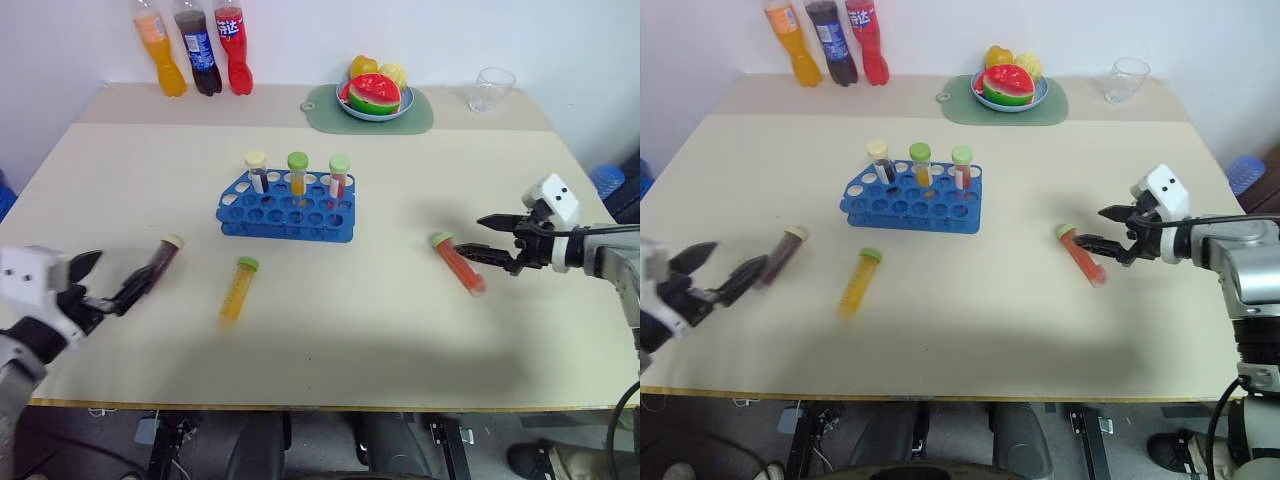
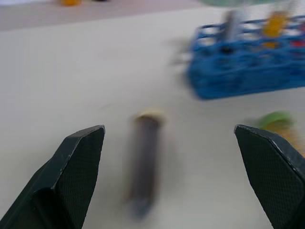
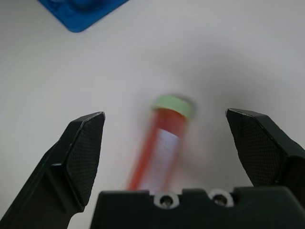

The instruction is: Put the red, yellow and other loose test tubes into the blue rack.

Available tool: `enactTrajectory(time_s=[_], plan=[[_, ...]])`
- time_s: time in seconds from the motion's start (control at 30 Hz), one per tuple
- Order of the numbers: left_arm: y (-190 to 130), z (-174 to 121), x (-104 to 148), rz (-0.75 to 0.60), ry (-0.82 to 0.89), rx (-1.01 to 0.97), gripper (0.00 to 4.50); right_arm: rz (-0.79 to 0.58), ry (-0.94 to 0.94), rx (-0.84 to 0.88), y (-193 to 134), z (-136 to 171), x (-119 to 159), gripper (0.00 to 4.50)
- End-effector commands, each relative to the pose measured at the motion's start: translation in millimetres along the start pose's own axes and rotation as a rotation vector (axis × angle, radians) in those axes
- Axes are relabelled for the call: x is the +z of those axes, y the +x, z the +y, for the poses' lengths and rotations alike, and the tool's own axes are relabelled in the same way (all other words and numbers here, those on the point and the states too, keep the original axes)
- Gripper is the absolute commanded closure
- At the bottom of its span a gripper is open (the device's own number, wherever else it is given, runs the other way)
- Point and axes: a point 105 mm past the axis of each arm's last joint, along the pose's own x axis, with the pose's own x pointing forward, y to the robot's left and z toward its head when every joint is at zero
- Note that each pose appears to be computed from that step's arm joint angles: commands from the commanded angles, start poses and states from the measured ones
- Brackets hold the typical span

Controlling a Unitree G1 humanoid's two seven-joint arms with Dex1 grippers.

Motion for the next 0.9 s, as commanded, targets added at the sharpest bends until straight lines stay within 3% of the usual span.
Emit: enactTrajectory(time_s=[0.03, 0.13, 0.27, 0.53, 0.63, 0.83, 0.9], plan=[[25, -46, 12, -0.032, 0.05, -0.238, 0.02, 0.06, 0.053, -0.031, 4, 4, 12, 0.0], [38, -80, 13, -0.032, 0.081, -0.41, 0.02, 0.142, 0.157, -0.088, 13, -2, 11, 0.0], [37, -121, 11, -0.022, 0.137, -0.621, 0.02, 0.279, 0.152, -0.203, 13, -20, 0, 0.0], [27, -156, 6, -0.044, 0.155, -0.767, 0.02, 0.437, 0.213, -0.249, 13, -30, -21, 0.0], [25, -155, 4, -0.043, 0.149, -0.758, 0.0, 0.445, 0.215, -0.227, 16, -29, -15, 0.85], [23, -155, -3, -0.041, 0.144, -0.741, 0.0, 0.458, 0.187, -0.158, 20, -21, -8, 3.72], [22, -154, -4, -0.042, 0.145, -0.735, 0.0, 0.453, 0.166, -0.14, 20, -18, -6, 3.8]])
